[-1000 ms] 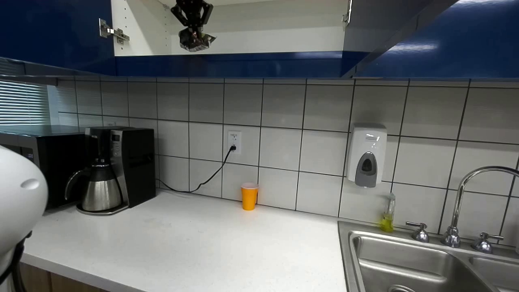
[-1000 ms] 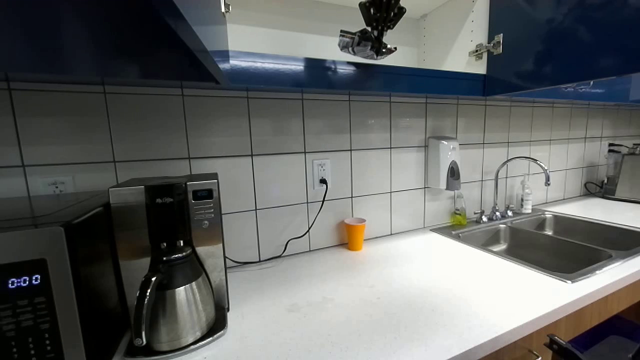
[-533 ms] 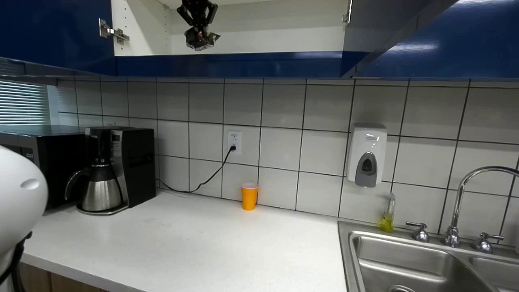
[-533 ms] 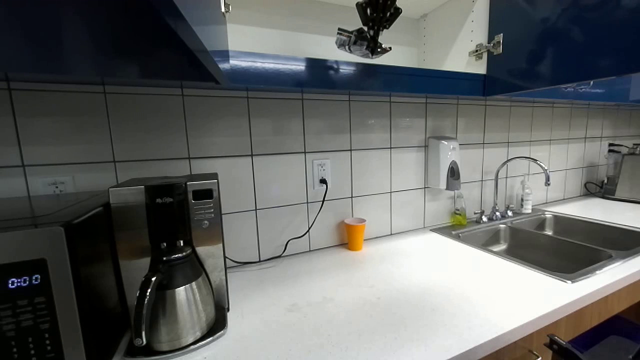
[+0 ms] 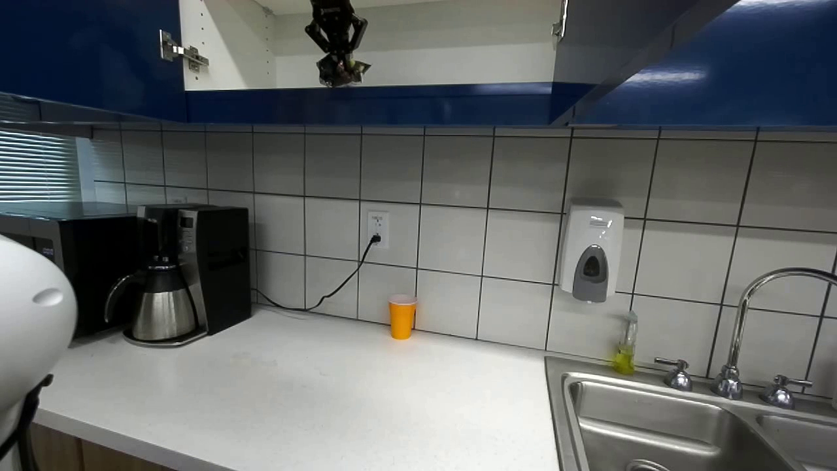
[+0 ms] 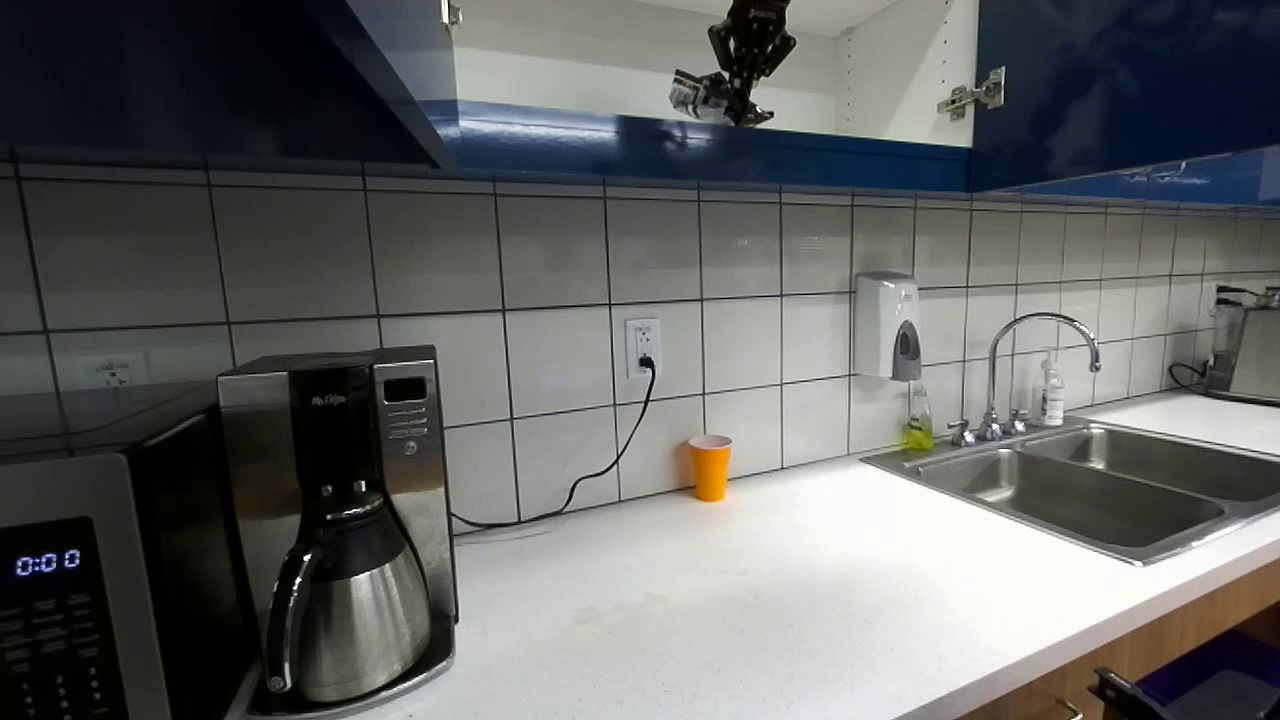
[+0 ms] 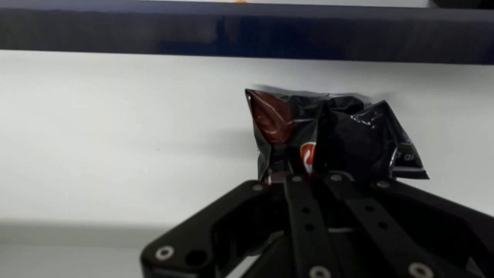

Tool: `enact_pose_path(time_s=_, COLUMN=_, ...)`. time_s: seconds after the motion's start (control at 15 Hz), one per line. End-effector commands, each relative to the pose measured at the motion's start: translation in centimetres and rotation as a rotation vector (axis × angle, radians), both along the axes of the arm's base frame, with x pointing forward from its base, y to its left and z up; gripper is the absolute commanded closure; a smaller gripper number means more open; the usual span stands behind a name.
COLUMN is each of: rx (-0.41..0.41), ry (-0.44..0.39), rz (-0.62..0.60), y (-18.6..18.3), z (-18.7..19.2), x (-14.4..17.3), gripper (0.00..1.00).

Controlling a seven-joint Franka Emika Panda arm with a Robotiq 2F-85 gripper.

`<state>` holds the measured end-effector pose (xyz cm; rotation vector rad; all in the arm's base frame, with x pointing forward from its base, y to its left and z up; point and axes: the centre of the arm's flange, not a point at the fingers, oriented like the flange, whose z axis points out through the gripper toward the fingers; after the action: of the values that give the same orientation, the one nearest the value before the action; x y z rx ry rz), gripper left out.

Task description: Put the black packet inside the cabinet

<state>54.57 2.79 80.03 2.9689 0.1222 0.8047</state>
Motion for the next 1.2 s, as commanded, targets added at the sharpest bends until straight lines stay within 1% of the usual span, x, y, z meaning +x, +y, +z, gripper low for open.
enact_pose_path(time_s=0.0, rx=-0.017, ry=-0.041, rz=0.003, y=-1.0, z=0.8, x=1.8, gripper=0.99)
enact_pose_path(time_s=0.27, rx=-0.009, ry=-0.063, rz=-0.006, y=-1.6, z=0.4, x=2.9, gripper=0.99)
enact_pose_path(time_s=0.73, rx=-0.003, ry=-0.055, rz=-0.022, y=-2.4, z=-0.5, x=3.7, gripper=0.99)
enact_pose_path(time_s=0.8, rx=-0.004, ry=-0.053, rz=-0.020, y=-2.4, z=-0.5, x=3.7, gripper=0.70)
enact_pose_path(time_s=0.87, rx=-0.005, ry=-0.053, rz=-0.021, y=-2.5, z=-0.6, x=3.6, gripper=0.69)
enact_pose_path(time_s=0.93, rx=-0.007, ry=-0.051, rz=-0.022, y=-2.6, z=-0.6, x=3.7, gripper=0.63)
enact_pose_path(time_s=1.07, rx=-0.009, ry=-0.051, rz=-0.025, y=-2.7, z=-0.7, x=3.7, gripper=0.46)
enact_pose_path(time_s=1.13, rx=-0.008, ry=-0.049, rz=-0.026, y=-2.8, z=-0.8, x=3.7, gripper=0.40)
